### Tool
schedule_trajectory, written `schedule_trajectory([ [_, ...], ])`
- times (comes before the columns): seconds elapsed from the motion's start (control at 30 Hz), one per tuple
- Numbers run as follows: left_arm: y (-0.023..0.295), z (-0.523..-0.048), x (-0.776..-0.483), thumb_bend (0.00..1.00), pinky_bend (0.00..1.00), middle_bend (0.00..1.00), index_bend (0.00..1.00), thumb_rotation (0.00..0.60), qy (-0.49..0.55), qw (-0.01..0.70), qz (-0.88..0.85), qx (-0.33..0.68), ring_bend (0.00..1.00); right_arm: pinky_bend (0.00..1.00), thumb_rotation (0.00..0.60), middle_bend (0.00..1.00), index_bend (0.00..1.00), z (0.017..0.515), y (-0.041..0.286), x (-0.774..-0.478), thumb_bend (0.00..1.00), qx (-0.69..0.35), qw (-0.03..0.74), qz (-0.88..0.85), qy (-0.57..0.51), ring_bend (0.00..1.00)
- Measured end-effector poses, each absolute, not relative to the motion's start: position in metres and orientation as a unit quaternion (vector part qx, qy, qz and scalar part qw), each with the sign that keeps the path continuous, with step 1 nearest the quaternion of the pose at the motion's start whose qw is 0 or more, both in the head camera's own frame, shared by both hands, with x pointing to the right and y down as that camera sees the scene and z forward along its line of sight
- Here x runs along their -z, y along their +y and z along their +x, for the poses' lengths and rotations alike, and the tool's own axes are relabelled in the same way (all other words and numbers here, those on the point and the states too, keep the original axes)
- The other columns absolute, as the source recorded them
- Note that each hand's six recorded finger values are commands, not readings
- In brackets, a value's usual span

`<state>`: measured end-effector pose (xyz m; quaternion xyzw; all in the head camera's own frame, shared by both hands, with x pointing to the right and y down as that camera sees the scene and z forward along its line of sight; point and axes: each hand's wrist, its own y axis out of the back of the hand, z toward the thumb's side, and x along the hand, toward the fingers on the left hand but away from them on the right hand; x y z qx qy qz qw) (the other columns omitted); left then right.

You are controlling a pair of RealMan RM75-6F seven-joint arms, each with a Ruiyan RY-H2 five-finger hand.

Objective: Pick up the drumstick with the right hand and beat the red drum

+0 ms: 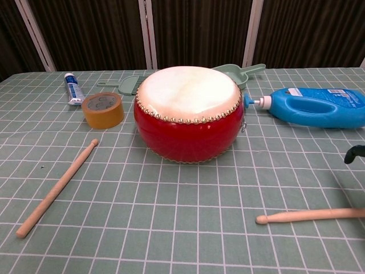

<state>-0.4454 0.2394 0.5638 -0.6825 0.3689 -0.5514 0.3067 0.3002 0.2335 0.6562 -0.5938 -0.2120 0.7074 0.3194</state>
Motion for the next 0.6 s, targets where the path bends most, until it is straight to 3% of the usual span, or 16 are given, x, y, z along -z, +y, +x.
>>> schedule_trajectory([
  [0.17, 0.239, -0.445, -0.564, 0.00, 0.00, 0.00, 0.00, 0.600, 0.370, 0.307, -0.682, 0.551, 0.00, 0.48, 0.600, 0.39, 0.03, 0.304, 0.223, -0.644, 0.43, -0.696, 0.341, -0.587, -0.232, 0.41],
  [0.37, 0.239, -0.445, -0.563, 0.00, 0.00, 0.00, 0.00, 0.600, 0.369, 0.308, -0.682, 0.551, 0.00, 0.26, 0.600, 0.14, 0.00, 0.311, 0.207, -0.619, 0.39, -0.655, 0.360, -0.599, -0.287, 0.16],
  [0.47, 0.239, -0.445, -0.563, 0.00, 0.00, 0.00, 0.00, 0.600, 0.369, 0.309, -0.682, 0.551, 0.00, 0.17, 0.600, 0.06, 0.00, 0.320, 0.202, -0.604, 0.36, -0.632, 0.369, -0.606, -0.312, 0.08],
  [0.6, 0.240, -0.445, -0.563, 0.00, 0.00, 0.00, 0.00, 0.600, 0.368, 0.311, -0.681, 0.551, 0.00, 0.13, 0.600, 0.02, 0.00, 0.339, 0.202, -0.585, 0.35, -0.615, 0.381, -0.607, -0.328, 0.06],
])
